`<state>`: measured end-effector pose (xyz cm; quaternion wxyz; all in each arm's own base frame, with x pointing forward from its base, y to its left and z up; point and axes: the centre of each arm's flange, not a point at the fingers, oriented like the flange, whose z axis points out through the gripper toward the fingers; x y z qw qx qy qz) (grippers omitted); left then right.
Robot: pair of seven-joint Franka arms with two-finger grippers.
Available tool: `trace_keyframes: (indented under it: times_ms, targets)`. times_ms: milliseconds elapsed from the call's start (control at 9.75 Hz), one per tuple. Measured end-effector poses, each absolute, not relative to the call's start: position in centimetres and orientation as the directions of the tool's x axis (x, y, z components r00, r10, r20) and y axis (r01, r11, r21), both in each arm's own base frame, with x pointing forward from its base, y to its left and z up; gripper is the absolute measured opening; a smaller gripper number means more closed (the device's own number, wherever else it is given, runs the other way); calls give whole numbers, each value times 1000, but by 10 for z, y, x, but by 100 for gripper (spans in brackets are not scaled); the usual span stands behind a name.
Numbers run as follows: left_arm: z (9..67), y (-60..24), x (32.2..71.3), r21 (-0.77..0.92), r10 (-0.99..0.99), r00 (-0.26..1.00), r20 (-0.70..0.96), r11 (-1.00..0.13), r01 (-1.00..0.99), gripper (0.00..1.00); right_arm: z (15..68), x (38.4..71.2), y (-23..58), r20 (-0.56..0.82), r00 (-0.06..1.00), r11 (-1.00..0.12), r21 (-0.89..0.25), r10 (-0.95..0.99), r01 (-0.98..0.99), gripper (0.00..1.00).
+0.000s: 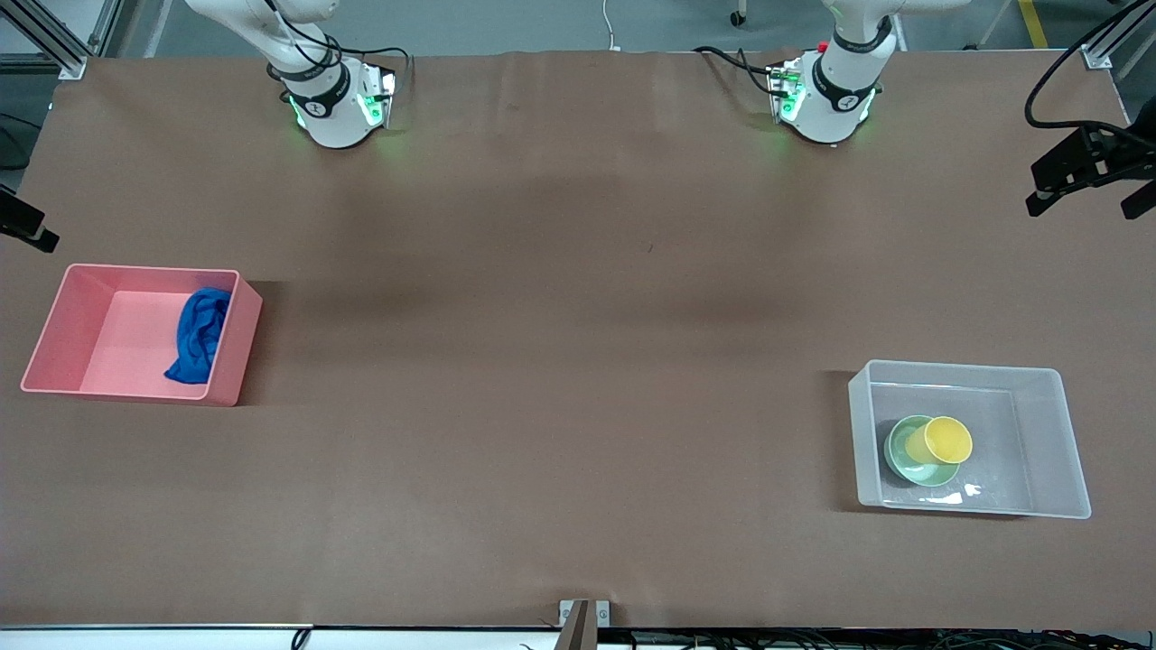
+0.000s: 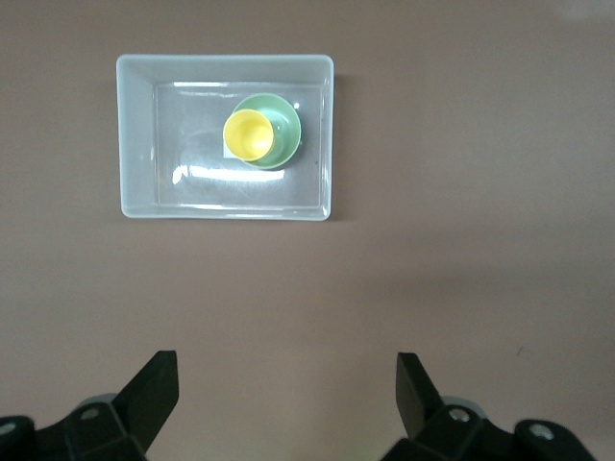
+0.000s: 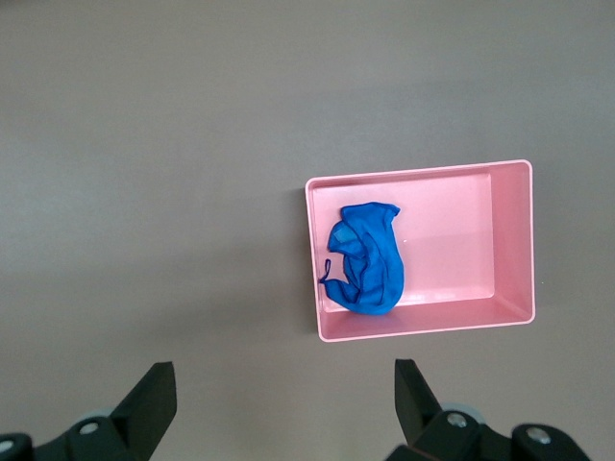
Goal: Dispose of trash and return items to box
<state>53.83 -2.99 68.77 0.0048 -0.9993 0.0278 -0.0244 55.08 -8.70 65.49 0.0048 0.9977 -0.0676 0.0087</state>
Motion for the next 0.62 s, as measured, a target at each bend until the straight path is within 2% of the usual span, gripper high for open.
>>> trace_keyframes:
  times_ms: [615]
  targets:
    - [671,-33,541,-9,-60,998,3,-998,-59,100,655,551,-87,18,991,-991,8,-135,-135,100]
